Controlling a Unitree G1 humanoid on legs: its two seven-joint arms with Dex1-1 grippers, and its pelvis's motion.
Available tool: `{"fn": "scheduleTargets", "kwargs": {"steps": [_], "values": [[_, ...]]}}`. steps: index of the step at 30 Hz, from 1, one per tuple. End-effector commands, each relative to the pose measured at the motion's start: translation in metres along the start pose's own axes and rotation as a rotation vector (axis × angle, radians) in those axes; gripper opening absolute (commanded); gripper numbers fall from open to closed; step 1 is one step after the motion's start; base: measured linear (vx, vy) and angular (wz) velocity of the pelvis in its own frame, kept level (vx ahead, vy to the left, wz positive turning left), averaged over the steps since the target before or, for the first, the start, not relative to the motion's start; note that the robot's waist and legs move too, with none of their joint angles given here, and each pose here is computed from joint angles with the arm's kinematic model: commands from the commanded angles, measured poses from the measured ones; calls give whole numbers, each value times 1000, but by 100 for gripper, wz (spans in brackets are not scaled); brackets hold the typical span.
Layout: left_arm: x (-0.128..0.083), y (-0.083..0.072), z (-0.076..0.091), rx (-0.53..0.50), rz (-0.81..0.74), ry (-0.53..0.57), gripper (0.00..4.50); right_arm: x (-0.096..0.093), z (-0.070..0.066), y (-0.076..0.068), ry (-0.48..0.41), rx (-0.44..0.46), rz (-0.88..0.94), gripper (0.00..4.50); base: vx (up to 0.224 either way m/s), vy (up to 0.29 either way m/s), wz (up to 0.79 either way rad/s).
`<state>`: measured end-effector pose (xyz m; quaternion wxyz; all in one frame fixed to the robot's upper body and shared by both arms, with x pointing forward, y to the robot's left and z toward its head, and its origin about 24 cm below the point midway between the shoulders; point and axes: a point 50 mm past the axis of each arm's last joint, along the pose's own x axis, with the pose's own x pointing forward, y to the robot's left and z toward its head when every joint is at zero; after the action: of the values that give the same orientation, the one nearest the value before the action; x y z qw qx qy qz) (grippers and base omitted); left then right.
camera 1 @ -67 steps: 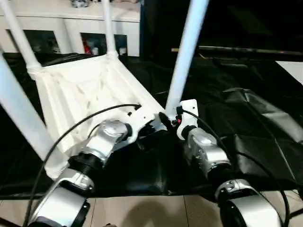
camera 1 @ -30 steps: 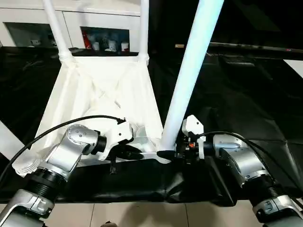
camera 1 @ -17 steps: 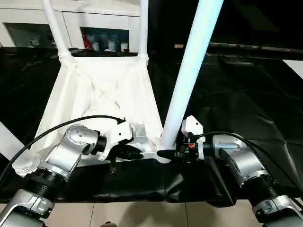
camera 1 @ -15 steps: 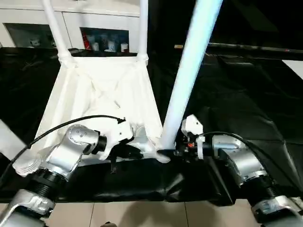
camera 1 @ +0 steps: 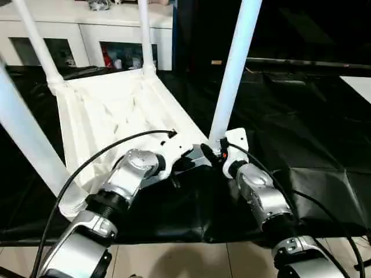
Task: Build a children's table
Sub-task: Rotate leg to tighten
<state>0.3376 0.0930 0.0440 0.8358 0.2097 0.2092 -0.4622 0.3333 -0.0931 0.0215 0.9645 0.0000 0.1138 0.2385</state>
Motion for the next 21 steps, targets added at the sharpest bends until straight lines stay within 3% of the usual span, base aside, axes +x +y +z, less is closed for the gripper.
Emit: {"fn": "scheduleTargets", "kwargs": {"steps": [1, 5, 9, 13, 21], "values": [[1, -2, -8, 3, 8, 22, 0, 4, -2, 18, 10, 2, 124, 363, 0, 0, 0], [-9, 2, -13, 37, -38, 13, 0, -2, 9, 6, -12, -48, 208, 396, 0, 0, 0], [-27, 2, -21, 86, -154, 3, 0, -23, 20, -9, 14, -161, 443, 396, 0, 0, 0], [-38, -2, -24, 108, -258, -6, 0, -37, 25, -18, 45, -205, 550, 396, 0, 0, 0], [-52, -8, -26, 121, -376, 2, 0, -50, 29, -21, 107, -249, 668, 396, 7, 1, 0]]}}
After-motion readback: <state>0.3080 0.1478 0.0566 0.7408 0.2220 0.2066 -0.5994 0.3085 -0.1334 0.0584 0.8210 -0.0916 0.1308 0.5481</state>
